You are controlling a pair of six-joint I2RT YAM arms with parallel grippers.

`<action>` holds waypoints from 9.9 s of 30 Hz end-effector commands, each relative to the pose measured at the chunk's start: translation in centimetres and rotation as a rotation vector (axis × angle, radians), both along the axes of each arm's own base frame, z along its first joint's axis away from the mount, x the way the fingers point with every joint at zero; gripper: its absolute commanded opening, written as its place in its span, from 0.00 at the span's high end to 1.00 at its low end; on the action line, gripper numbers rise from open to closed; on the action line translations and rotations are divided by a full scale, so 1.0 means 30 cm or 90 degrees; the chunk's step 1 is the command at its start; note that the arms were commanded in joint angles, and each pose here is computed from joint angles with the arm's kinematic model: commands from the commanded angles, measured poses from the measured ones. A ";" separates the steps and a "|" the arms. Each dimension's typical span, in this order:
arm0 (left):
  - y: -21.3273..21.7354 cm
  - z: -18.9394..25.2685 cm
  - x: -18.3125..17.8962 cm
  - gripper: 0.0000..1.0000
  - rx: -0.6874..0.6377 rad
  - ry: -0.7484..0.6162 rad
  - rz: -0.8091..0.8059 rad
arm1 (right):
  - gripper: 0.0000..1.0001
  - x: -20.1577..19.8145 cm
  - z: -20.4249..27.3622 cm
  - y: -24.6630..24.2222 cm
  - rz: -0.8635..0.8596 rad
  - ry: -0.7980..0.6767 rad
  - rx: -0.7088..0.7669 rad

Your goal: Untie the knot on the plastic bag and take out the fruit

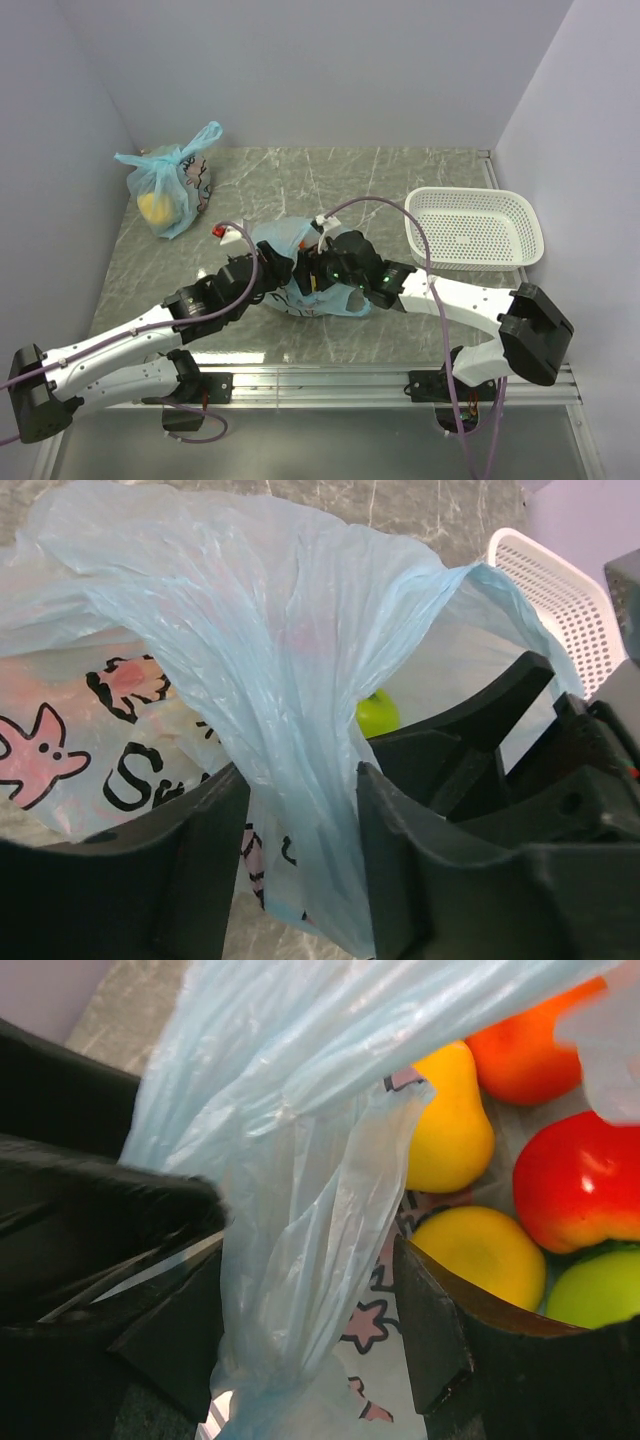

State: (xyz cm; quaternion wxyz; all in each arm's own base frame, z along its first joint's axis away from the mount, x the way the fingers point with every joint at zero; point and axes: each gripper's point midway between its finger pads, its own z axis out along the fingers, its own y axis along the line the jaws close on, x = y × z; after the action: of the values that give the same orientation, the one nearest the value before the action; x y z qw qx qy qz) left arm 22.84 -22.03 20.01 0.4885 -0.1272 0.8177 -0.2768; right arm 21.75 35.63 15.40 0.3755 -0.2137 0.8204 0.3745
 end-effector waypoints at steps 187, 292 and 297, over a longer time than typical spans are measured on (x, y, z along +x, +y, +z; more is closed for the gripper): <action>0.285 0.098 0.001 0.99 0.154 -0.128 -0.120 | 0.99 0.088 0.208 -0.098 -0.028 -0.283 -0.097; 0.181 -0.265 -0.034 0.99 -0.077 0.117 0.018 | 0.38 -0.345 0.089 0.151 0.365 -0.165 -0.020; 0.237 -0.305 -0.082 0.99 -0.084 0.128 0.048 | 0.37 -0.203 0.170 0.064 0.244 -0.208 -0.034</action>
State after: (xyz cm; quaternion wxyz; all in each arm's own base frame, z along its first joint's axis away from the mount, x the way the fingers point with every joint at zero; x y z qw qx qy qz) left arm 21.02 -16.38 12.34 0.4081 -0.1924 0.8319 -0.3229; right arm 12.09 38.88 17.57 0.3487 -0.4709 0.6958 0.4154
